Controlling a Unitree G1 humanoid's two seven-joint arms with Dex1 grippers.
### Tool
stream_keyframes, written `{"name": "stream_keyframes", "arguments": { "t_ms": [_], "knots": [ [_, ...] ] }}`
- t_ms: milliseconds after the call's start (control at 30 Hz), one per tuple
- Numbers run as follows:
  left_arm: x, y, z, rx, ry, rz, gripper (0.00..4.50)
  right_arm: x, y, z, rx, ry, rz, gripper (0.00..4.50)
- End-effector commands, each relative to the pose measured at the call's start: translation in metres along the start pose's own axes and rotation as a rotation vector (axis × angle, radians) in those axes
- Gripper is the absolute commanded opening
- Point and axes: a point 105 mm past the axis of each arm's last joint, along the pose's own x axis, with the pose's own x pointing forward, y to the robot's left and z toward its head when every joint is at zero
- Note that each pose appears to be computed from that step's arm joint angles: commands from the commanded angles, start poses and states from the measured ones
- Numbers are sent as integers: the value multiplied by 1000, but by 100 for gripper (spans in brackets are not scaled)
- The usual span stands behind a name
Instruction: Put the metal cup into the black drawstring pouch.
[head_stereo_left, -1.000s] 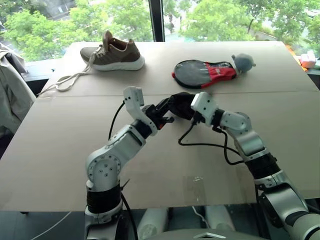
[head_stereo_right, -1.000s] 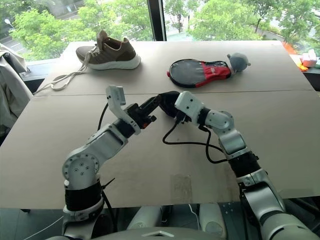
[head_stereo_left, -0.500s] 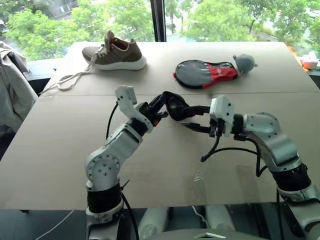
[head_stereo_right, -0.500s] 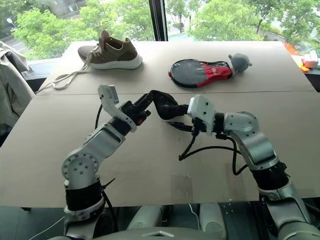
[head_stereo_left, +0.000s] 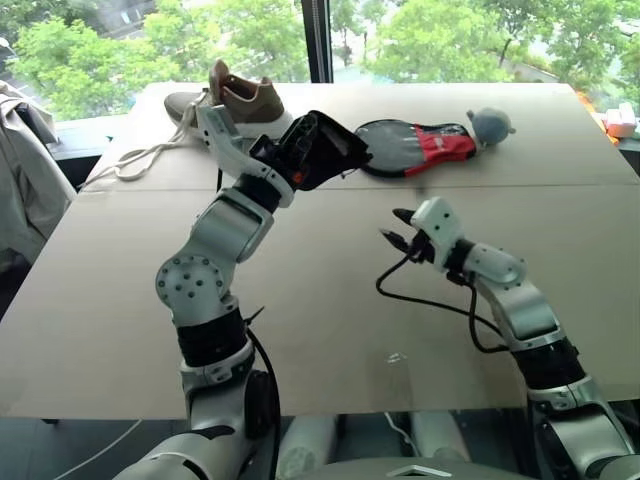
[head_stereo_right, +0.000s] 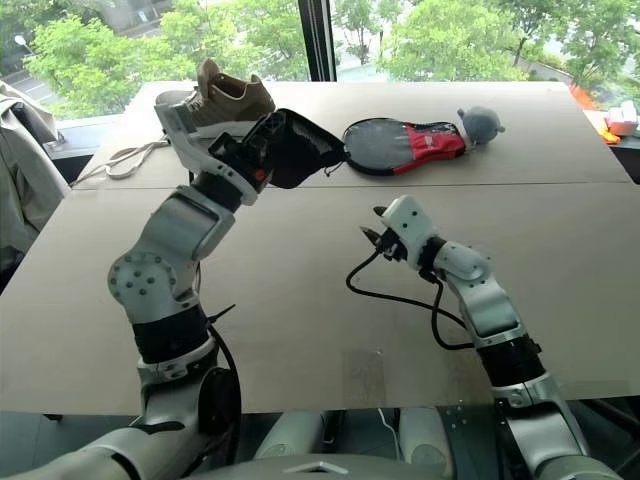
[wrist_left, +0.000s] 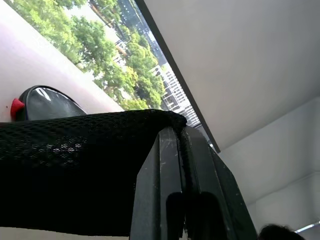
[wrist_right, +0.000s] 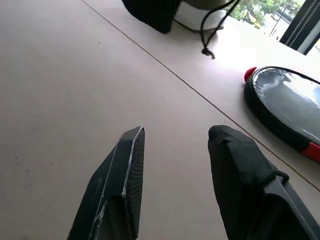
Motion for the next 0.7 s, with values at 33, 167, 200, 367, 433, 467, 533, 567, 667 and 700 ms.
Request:
{"name": "stream_keyframes", "arguments": {
  "t_ms": [33,167,200,367,433,467,533,567,667,700],
  "knots": [
    [-2,-12,13,-22,-26,-39,0,18,-2,19,-10,-75,-82,205],
    [-3,-15,19,-83,-47,-53,0,34,-7,26,1,-104,-156,205],
    [-3,-16,19,-94,-49,-58,0,38,-9,27,9,-109,-180,205],
    [-5,-19,18,-107,-43,-66,0,49,-16,34,68,-141,-259,205],
    [-6,-19,19,-108,-43,-69,0,52,-16,37,103,-158,-273,205],
    [-6,-20,19,-108,-44,-72,0,54,-16,37,105,-159,-276,205],
    [-7,-20,21,-109,-46,-76,0,56,-14,37,102,-163,-277,205],
    [-7,-20,22,-109,-48,-77,0,57,-14,37,104,-166,-278,205],
    [-7,-20,22,-106,-50,-77,0,57,-12,45,114,-209,-269,205],
    [-7,-20,23,-105,-51,-77,0,57,-11,46,113,-218,-263,205]
  ]
}}
